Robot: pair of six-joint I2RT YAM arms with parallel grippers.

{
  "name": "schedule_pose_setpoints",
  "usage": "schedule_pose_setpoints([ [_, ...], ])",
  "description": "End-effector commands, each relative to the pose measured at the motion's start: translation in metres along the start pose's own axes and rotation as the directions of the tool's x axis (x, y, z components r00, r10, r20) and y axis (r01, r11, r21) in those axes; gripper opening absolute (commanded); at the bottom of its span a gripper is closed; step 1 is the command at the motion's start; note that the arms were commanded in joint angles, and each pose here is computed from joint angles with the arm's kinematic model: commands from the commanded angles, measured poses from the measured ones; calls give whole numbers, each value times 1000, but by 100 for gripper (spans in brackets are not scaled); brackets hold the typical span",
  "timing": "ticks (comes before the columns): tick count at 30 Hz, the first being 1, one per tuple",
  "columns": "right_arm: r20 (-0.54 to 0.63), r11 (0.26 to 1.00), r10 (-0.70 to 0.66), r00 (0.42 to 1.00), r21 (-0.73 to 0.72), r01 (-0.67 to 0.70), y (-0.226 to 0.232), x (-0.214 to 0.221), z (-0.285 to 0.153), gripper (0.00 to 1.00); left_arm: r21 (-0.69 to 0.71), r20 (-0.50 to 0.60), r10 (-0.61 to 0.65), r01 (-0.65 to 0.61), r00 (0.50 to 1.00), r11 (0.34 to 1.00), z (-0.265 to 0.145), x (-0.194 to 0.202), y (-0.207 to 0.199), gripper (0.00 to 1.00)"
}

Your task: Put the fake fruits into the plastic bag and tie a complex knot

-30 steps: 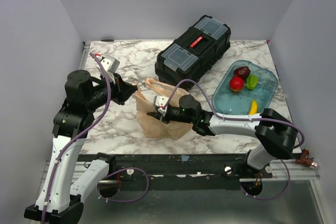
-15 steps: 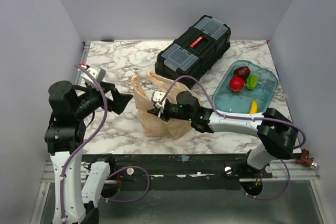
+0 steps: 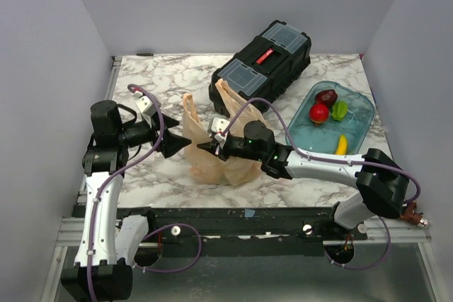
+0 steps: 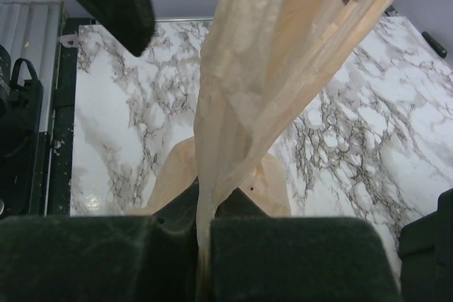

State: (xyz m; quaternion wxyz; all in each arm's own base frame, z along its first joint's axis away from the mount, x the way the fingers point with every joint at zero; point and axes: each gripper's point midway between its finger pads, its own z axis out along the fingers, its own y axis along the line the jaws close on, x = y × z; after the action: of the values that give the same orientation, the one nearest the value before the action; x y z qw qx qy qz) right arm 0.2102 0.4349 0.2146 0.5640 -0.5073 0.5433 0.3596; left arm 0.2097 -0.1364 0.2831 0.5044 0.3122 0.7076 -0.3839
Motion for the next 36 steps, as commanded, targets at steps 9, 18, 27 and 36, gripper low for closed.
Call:
schedule_pose_setpoints([
  [9,77,999,-40,996,-1,40,-1,-22,-1,3,242,70,0,-17,998,970,39,-28,-19,36],
  [18,61,998,-45,997,-45,48,4,-73,-37,61,172,4,90,-90,996,981,32,-15,0,0],
  [27,113,989,-47,993,-137,62,12,-184,-84,97,192,-13,151,-146,988,970,37,-18,13,0],
  [36,-181,993,109,978,-21,-114,-95,-105,-144,100,210,-30,223,-212,974,954,36,-20,16,0],
])
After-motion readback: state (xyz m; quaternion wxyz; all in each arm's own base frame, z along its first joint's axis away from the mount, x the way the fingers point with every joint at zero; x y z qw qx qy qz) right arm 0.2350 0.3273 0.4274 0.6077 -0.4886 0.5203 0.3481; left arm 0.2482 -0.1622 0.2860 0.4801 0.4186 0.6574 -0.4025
